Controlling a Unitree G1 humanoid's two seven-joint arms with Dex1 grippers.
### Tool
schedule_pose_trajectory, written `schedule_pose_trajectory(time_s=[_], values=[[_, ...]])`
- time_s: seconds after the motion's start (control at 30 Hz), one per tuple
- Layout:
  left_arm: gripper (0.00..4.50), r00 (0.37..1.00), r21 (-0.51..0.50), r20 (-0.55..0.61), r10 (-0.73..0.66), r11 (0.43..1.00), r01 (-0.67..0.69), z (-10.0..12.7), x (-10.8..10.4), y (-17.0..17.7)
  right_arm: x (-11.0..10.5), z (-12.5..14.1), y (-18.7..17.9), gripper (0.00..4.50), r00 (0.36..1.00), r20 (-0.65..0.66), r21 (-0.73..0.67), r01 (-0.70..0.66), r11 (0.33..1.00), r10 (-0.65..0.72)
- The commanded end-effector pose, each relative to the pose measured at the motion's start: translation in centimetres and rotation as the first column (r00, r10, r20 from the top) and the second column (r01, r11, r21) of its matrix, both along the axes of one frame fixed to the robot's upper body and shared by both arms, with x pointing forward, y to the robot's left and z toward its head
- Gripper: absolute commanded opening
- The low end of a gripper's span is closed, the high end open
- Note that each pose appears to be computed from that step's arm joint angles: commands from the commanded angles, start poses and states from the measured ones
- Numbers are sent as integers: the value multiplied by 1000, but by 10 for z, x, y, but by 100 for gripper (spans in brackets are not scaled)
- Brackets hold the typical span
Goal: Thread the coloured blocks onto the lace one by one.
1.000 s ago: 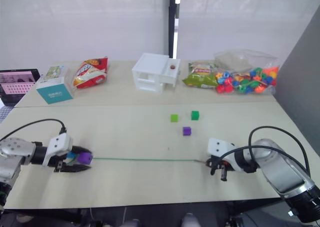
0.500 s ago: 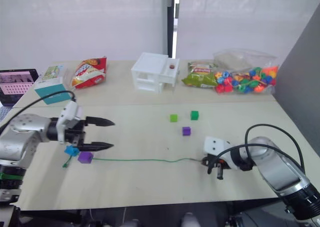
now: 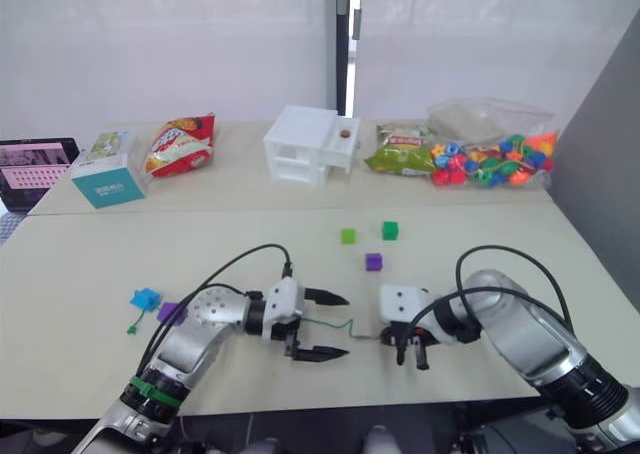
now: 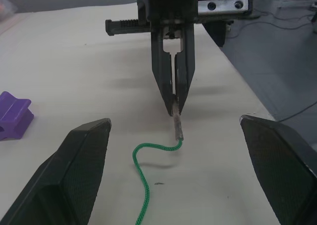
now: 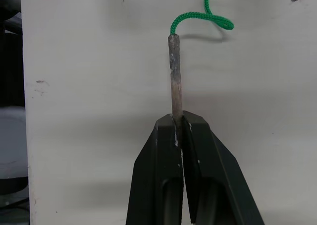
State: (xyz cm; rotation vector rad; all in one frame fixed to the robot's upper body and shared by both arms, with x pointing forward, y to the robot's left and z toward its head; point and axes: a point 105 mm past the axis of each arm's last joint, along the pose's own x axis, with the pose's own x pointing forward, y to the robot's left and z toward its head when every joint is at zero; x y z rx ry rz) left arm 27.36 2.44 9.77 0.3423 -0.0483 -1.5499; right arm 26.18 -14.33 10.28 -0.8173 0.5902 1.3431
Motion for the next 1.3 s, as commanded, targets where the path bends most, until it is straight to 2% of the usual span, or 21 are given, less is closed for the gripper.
schedule_pose_trajectory(time_s=[0.03,0.13,0.37,0.77,0.87,1.0,1.3], values=[[437,1000,-2,28,-14,1000,14,-4,-2,-7,0,8,6,0,999,31,2,-30,1000,30],[437,1000,-2,18,-10,1000,10,-8,1,-9,1,9,7,0,999,30,3,-31,1000,31],[224,999,8,16,-36,999,36,-11,4,-19,1,9,8,0,999,30,5,-31,1000,31],[224,997,11,-7,-80,997,80,-14,-4,-27,1,10,5,0,999,31,2,-11,1000,11],[146,996,13,-14,-92,996,92,-15,-6,-29,1,10,6,0,999,32,6,-9,1000,9],[9,996,16,-16,-86,996,87,-16,-6,-29,0,10,5,0,1000,27,5,-9,1000,9],[4,997,22,-3,-71,997,71,-15,-4,-27,0,12,3,0,1000,27,6,3,1000,-3]])
